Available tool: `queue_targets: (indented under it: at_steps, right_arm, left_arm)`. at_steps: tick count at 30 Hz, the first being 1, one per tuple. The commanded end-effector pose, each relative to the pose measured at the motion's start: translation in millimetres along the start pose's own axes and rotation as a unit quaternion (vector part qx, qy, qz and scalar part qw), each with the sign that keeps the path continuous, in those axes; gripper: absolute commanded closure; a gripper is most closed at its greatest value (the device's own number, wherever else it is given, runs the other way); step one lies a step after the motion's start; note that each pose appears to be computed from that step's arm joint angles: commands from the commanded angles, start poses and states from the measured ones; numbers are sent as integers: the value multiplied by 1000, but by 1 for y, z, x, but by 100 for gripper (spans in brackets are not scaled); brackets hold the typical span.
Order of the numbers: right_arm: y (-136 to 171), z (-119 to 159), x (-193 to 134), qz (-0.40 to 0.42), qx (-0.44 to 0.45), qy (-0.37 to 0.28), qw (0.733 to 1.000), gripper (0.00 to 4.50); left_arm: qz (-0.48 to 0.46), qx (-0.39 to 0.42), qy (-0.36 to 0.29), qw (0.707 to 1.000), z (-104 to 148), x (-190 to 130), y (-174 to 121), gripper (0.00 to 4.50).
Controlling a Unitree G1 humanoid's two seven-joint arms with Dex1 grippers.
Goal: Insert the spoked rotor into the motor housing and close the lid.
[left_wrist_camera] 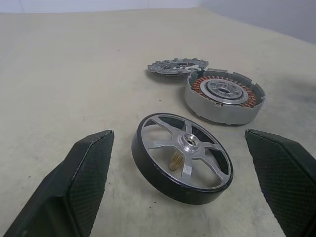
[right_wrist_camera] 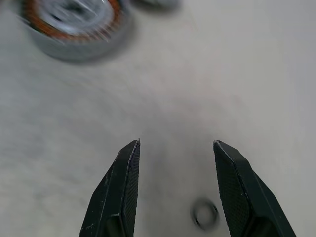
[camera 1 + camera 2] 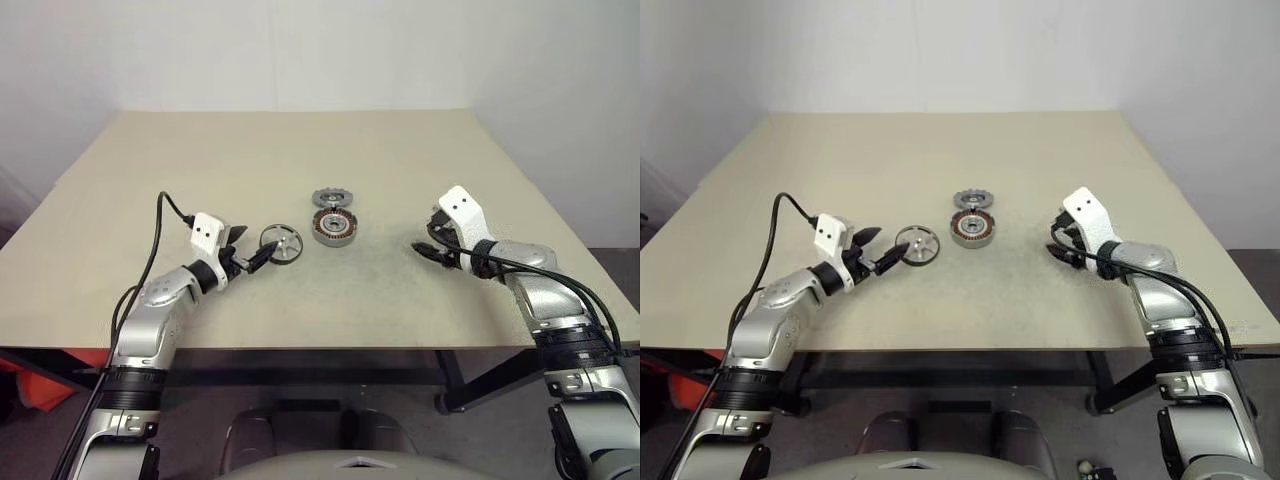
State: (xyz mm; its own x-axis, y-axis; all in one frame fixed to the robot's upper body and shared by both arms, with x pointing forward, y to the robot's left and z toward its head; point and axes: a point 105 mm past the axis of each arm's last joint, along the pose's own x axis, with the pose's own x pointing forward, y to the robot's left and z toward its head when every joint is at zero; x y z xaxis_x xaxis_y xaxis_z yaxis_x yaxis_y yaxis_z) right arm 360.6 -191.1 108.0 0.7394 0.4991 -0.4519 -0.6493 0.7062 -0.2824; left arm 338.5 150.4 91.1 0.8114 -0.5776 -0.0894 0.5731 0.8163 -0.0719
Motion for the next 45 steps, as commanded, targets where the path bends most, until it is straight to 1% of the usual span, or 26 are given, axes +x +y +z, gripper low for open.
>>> queue_targets:
  at_steps: [1,4,7,11,14,19,22,25,30,33,34,37,39,45]
  right_arm:
    - [20,45,5,76,-98,-50,991,188]
    - [33,51,19,132,-187,-35,973,188]
    - [41,54,36,177,-296,-9,939,188]
    - [53,69,54,224,-357,-16,907,188]
    - [53,73,65,234,-381,-11,894,188]
    - [50,75,79,233,-394,2,889,188]
    - [49,71,85,242,-375,12,895,188]
    - [47,61,91,235,-372,37,897,188]
    - [46,60,98,219,-356,44,907,188]
    - [47,59,99,219,-356,46,907,251]
    - [47,59,99,221,-356,46,907,281]
    - [47,59,99,220,-358,44,906,391]
    - [47,60,99,218,-359,42,906,448]
    - [48,57,99,224,-359,44,905,448]
  left_arm:
    - [-3,23,-28,999,17,3,-2,0]
    - [-1,24,-30,999,19,4,-2,0]
    - [2,25,-33,999,19,2,-1,0]
    - [7,25,-36,999,19,1,-3,0]
    - [12,24,-39,999,18,-1,-4,0]
    - [22,26,-37,999,16,-5,-4,0]
    - [31,29,-38,998,17,-9,0,0]
    - [36,31,-39,998,18,-11,2,0]
    - [40,32,-39,998,18,-13,3,0]
    - [42,33,-39,998,19,-14,3,0]
    - [43,33,-39,998,19,-14,3,0]
    - [44,34,-38,998,19,-15,4,0]
    - [44,34,-38,998,19,-15,4,0]
    - [45,35,-38,998,20,-14,5,0]
